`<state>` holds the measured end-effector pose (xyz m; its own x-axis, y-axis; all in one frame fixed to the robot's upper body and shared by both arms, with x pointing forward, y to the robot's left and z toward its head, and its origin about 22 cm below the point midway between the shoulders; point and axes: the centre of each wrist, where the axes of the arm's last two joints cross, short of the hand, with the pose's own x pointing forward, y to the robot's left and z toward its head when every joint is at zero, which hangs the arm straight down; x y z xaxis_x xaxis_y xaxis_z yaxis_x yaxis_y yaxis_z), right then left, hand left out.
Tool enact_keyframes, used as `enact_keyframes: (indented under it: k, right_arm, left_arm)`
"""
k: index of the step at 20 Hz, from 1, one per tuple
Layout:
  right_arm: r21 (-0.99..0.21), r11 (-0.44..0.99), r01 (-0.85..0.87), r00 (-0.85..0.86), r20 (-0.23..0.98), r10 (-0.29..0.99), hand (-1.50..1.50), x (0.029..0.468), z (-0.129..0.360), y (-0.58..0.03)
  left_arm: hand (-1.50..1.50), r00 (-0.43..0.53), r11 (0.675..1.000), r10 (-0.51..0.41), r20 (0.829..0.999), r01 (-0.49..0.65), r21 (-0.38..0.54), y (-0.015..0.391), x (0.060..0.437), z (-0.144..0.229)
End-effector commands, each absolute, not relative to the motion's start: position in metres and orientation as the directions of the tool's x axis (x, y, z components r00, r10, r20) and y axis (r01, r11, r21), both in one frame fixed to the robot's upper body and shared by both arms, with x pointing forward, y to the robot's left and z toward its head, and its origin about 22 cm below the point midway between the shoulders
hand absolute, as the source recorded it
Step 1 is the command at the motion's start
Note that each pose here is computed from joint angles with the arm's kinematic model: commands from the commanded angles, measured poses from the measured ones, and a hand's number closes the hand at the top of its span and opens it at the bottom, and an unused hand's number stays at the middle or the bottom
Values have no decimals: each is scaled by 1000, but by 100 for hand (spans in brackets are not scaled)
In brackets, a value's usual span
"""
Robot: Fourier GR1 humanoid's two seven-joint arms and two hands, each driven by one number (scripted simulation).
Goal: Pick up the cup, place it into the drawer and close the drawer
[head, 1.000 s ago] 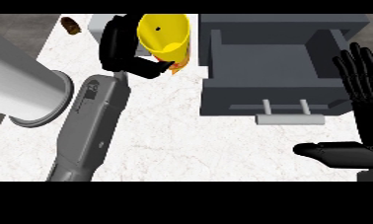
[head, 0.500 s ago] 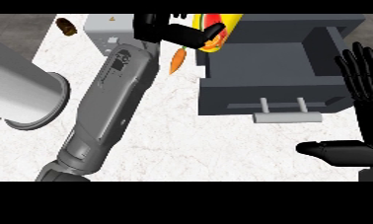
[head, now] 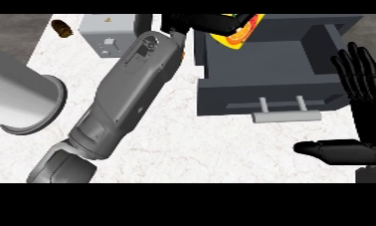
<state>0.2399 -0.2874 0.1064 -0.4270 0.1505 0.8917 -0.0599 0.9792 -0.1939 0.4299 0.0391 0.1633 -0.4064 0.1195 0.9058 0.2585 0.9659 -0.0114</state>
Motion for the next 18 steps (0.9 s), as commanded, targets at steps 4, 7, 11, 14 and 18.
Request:
enact_keyframes:
  k: [4,7,11,14,18]
  right_arm:
    - [-207,977,-60,-430,888,162,-150,229,102,-278]
    - [-204,976,-76,-442,884,150,-150,234,120,-292]
    - [-209,974,-92,-437,887,149,-150,256,118,-282]
    - [-214,972,-101,-458,877,145,-150,252,118,-295]
    - [-206,973,-104,-465,875,135,-150,255,122,-291]
  left_arm:
    - [150,-358,965,67,931,262,31,27,433,152]
    - [150,-354,970,28,935,237,61,30,428,127]
    - [150,-319,964,-51,946,233,130,16,426,136]
    - [150,-302,948,-158,940,220,230,14,425,127]
    - [-150,-282,938,-173,944,245,246,23,426,110]
